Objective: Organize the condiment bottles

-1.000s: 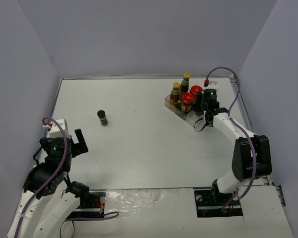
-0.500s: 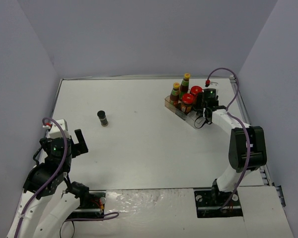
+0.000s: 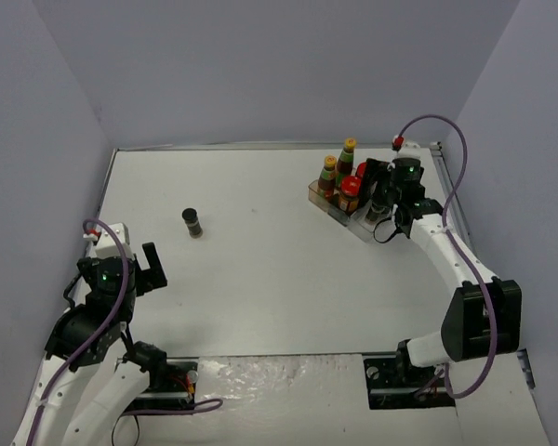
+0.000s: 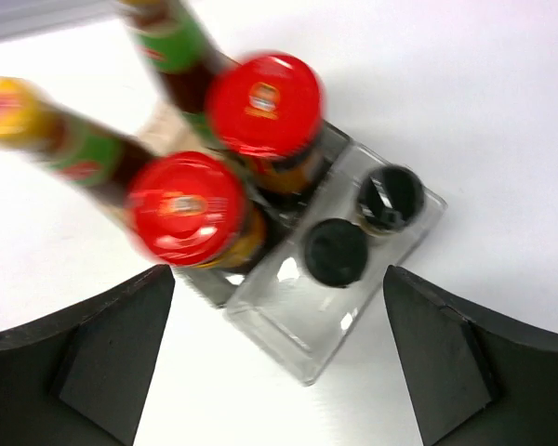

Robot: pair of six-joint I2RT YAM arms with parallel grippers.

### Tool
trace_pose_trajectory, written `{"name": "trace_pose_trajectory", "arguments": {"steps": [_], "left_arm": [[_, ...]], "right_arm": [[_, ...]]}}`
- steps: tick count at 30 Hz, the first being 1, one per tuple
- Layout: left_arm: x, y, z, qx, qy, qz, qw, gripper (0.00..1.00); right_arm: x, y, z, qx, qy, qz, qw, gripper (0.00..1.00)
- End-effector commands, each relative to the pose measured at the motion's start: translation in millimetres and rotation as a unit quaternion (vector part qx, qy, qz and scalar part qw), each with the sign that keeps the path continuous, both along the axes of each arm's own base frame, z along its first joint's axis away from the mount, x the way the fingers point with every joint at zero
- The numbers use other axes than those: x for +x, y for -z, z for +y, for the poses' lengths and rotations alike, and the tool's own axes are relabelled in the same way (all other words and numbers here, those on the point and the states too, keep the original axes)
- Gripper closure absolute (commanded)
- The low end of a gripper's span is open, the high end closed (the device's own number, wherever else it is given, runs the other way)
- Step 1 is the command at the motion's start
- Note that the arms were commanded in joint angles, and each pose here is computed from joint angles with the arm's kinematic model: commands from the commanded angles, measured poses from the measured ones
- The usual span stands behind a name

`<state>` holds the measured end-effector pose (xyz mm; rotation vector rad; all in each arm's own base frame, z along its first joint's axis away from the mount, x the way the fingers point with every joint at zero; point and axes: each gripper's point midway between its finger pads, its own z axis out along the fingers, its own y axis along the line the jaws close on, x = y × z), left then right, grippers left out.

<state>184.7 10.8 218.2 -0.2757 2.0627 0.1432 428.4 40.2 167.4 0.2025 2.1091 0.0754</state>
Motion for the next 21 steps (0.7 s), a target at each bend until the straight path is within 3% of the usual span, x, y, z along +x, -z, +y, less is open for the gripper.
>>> {"name": "trace_pose_trajectory", "arguments": {"steps": [1,6,10,15,21], "left_arm": [[14.7,-11.9,-6.9,-0.006,0.008,-0.017,1.000,0.03],[16.1,-10.9,-9.0,-0.007,0.012,-0.013,1.000,0.03],[16.3,-9.7,-9.8,-0.008,0.014,-0.012,1.000,0.03],[29.5,-8.4,-23.7,-0.012,0.045,-0.009,0.999,0.03],[80.1,-2.4,-62.3,-0.056,0.077,0.019,0.995,0.03]], "right_arm": [[-20.2,-85.6,65.1,0.029,-0.119,-0.106,0.987,0.06],[-44.3,-114.6,143.2,0.040,-0.265,-0.148,0.952,0.03],[-52.1,-111.9,196.3,0.017,-0.345,-0.158,0.925,0.00],[-63.3,-103.3,238.5,0.044,-0.403,-0.164,0.899,0.00],[-94.2,-93.4,255.1,0.062,-0.433,-0.169,0.883,0.00]]}}
